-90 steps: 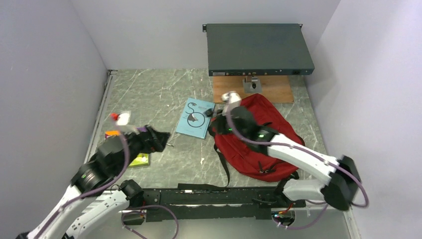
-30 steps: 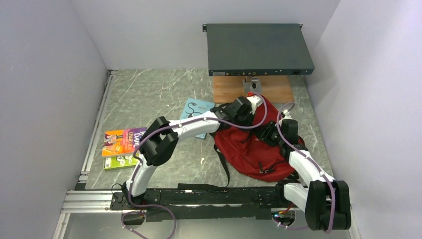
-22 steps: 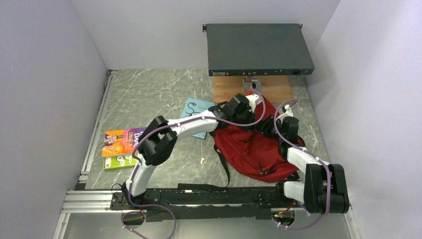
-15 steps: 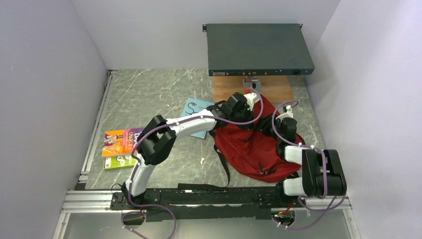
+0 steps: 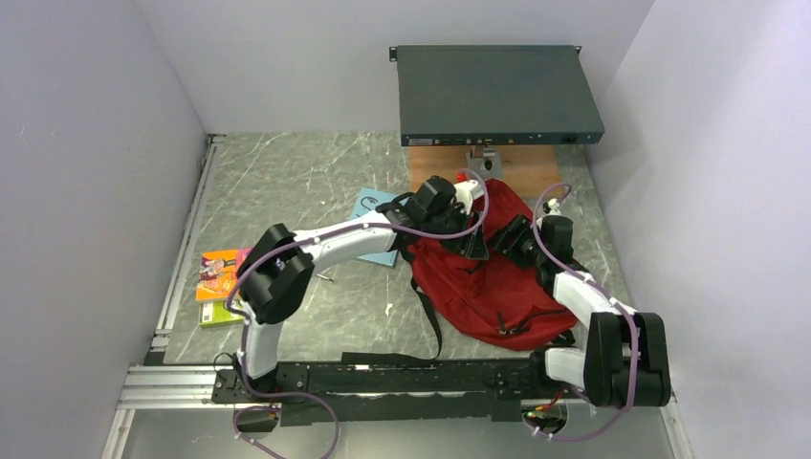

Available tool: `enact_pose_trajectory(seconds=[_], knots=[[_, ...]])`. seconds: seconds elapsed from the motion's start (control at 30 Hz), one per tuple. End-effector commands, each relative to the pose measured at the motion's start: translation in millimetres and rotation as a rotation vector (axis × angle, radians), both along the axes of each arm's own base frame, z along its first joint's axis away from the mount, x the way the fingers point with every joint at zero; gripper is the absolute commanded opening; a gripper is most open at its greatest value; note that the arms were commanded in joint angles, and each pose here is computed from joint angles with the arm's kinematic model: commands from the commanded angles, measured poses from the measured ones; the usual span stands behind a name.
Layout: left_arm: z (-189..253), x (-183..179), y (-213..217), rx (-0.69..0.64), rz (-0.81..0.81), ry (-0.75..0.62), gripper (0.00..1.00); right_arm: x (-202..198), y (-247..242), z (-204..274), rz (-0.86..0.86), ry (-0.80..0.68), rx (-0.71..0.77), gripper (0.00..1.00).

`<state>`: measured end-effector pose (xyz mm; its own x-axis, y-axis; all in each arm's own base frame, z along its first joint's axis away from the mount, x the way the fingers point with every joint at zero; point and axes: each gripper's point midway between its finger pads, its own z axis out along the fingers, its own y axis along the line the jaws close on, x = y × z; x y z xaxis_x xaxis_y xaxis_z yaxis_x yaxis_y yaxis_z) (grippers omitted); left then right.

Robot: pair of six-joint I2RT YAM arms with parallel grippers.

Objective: Pack the student bag
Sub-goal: Place the stationery in the student bag.

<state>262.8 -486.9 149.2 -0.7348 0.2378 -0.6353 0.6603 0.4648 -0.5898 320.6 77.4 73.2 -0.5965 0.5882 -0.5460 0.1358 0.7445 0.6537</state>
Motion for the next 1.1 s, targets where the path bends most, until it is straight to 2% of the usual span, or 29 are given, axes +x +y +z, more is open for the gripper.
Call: enact_pose_trajectory(seconds=[0.0,0.17,0.23,0.27,0.3,0.5,0.63,0.77,0.97,1.07], knots=[[88.4,-17.9,9.7,-0.180,-0.057,-0.099,0.60,-20.1,-11.8,-6.2,0.016,0.116,-0.114,0.67],[95.5,-31.9,31.0,-0.171,-0.055,-0.112,0.66,-33.5,-19.1,-0.6,0.012,0.144,-0.165,0.66],[88.4,-33.8,41.7,-0.140,-0.030,-0.113,0.72,-43.1,-22.0,6.2,0.008,0.154,-0.185,0.64],[84.3,-35.3,47.0,-0.124,-0.023,-0.117,0.80,-48.4,-23.5,11.2,0.005,0.154,-0.197,0.64],[79.1,-36.6,53.4,-0.107,-0.010,-0.117,0.83,-53.3,-27.0,17.6,-0.006,0.150,-0.213,0.64],[60.2,-51.0,86.7,-0.076,0.047,-0.112,0.83,-69.2,-4.3,72.4,0.044,-0.007,-0.318,0.63],[61.3,-61.7,101.6,-0.109,0.076,-0.108,0.83,-69.0,41.9,85.1,0.210,-0.082,-0.466,0.62],[59.5,-69.0,124.2,-0.099,0.129,-0.119,0.83,-65.5,62.6,78.4,0.297,-0.020,-0.631,0.55],[59.7,-76.4,163.7,-0.093,0.231,-0.165,0.87,-72.8,84.4,62.3,0.370,0.030,-0.796,0.43],[56.0,-82.5,172.9,-0.083,0.234,-0.156,0.88,-75.3,86.2,49.4,0.409,0.060,-0.912,0.44]])
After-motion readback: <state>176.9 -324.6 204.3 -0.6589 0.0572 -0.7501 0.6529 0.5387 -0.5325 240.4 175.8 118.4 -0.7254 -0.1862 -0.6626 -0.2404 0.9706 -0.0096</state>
